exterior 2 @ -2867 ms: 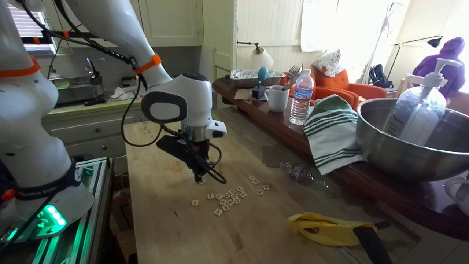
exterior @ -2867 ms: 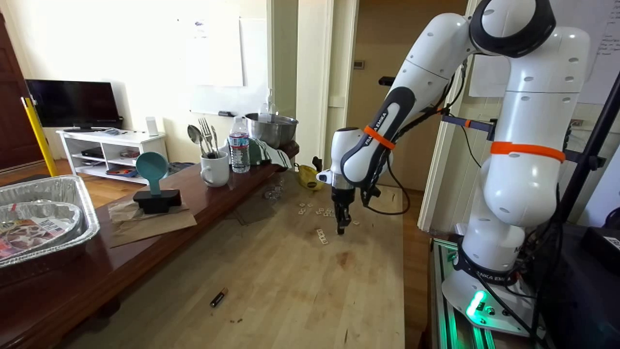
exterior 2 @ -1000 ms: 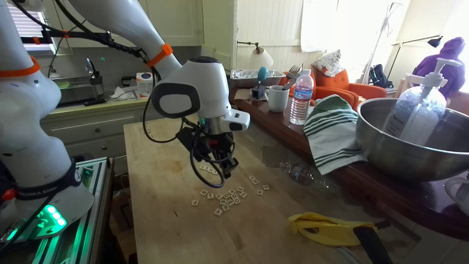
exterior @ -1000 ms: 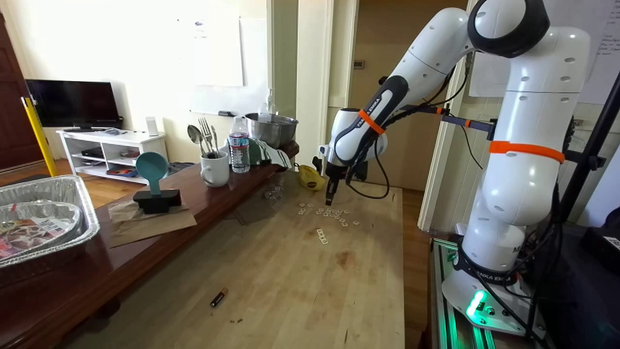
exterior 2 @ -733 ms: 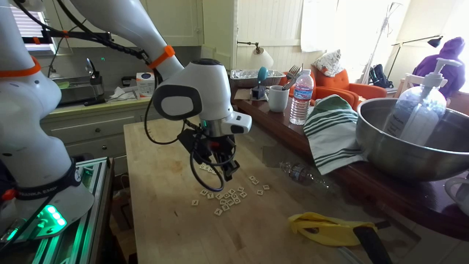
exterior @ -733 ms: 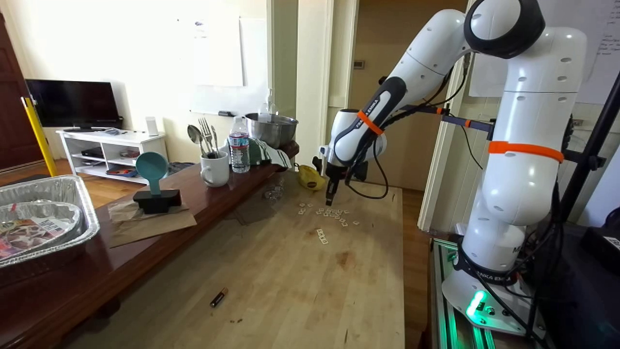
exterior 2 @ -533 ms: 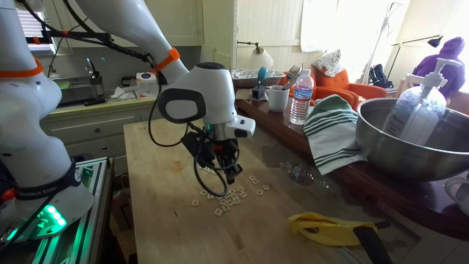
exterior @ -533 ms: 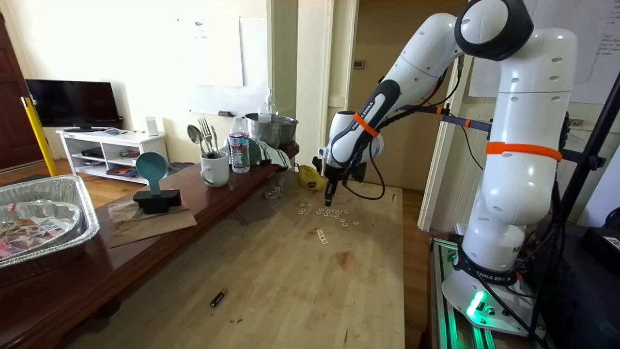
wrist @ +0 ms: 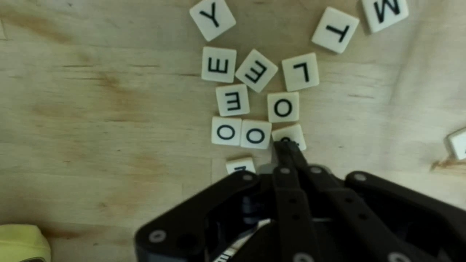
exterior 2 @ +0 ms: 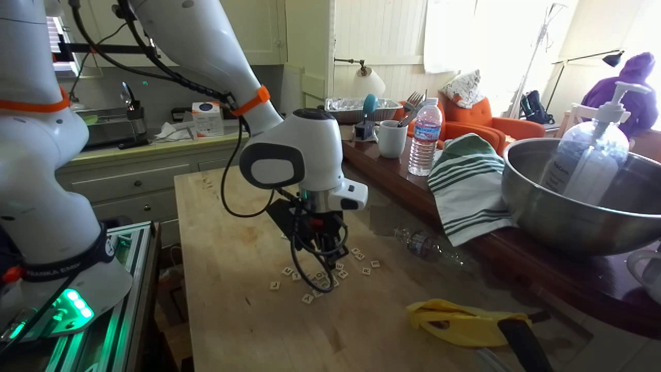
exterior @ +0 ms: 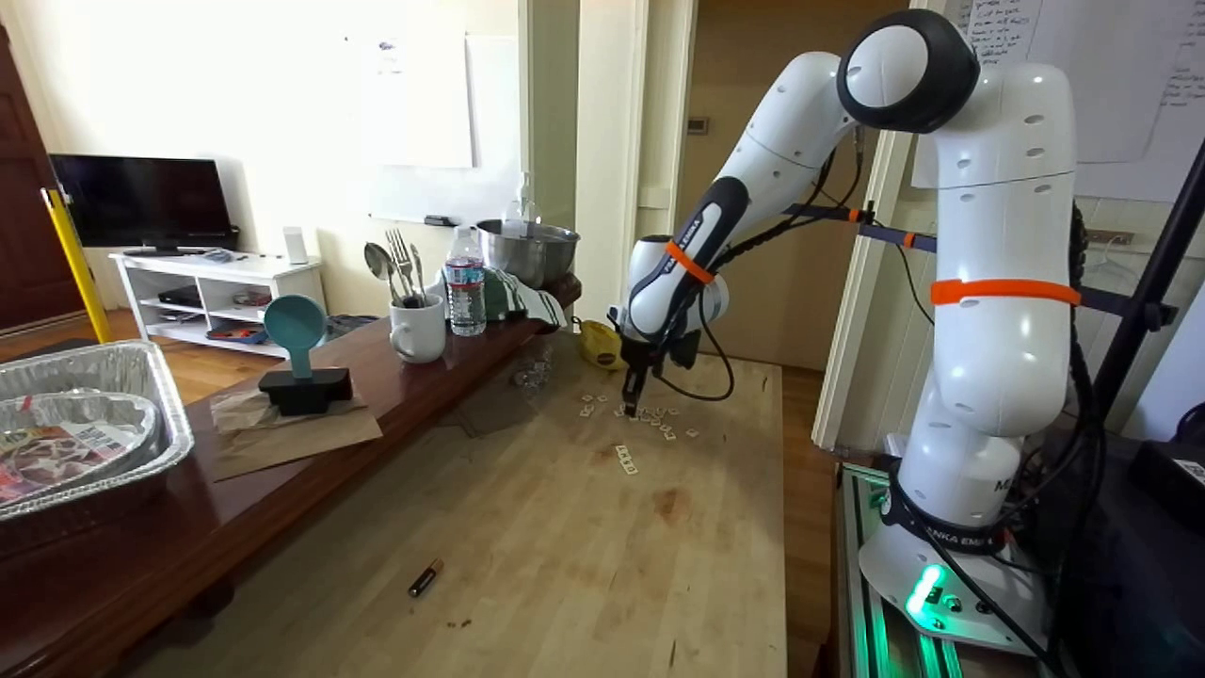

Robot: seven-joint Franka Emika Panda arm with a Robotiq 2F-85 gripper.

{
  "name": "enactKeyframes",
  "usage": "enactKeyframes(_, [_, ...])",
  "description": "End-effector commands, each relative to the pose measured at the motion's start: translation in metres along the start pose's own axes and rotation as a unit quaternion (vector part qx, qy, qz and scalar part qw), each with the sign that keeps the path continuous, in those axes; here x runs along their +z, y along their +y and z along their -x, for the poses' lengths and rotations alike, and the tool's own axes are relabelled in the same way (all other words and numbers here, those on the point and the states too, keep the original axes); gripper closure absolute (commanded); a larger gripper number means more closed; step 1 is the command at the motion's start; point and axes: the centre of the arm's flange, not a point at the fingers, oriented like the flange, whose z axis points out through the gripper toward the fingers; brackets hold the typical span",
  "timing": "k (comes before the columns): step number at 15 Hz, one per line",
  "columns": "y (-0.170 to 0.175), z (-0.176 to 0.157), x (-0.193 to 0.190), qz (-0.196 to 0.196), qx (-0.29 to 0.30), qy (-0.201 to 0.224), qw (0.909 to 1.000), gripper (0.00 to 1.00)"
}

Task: Replace the letter M with P in the pile of letters spelling MUSHY

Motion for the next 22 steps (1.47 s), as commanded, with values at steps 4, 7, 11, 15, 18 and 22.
enactKeyframes(4, [0.001, -0.003, 0.018, -0.007, -0.008, -0.001, 0.9999, 1.0])
enactKeyframes(7, [-0.009, -0.002, 0.022, -0.018, -0.052, -0.007, 0.9985, 1.0])
enactKeyframes(11, [-0.029, -0.008, 0.024, -0.023, -0.148, -0.002, 0.9887, 1.0])
enactKeyframes(15, [-0.049, -0.012, 0.026, -0.03, -0.246, -0.002, 0.9688, 1.0])
enactKeyframes(18, [-0.066, -0.014, 0.027, -0.03, -0.318, -0.002, 0.9477, 1.0])
enactKeyframes(22, [-0.091, -0.019, 0.028, -0.023, -0.411, -0.006, 0.9115, 1.0])
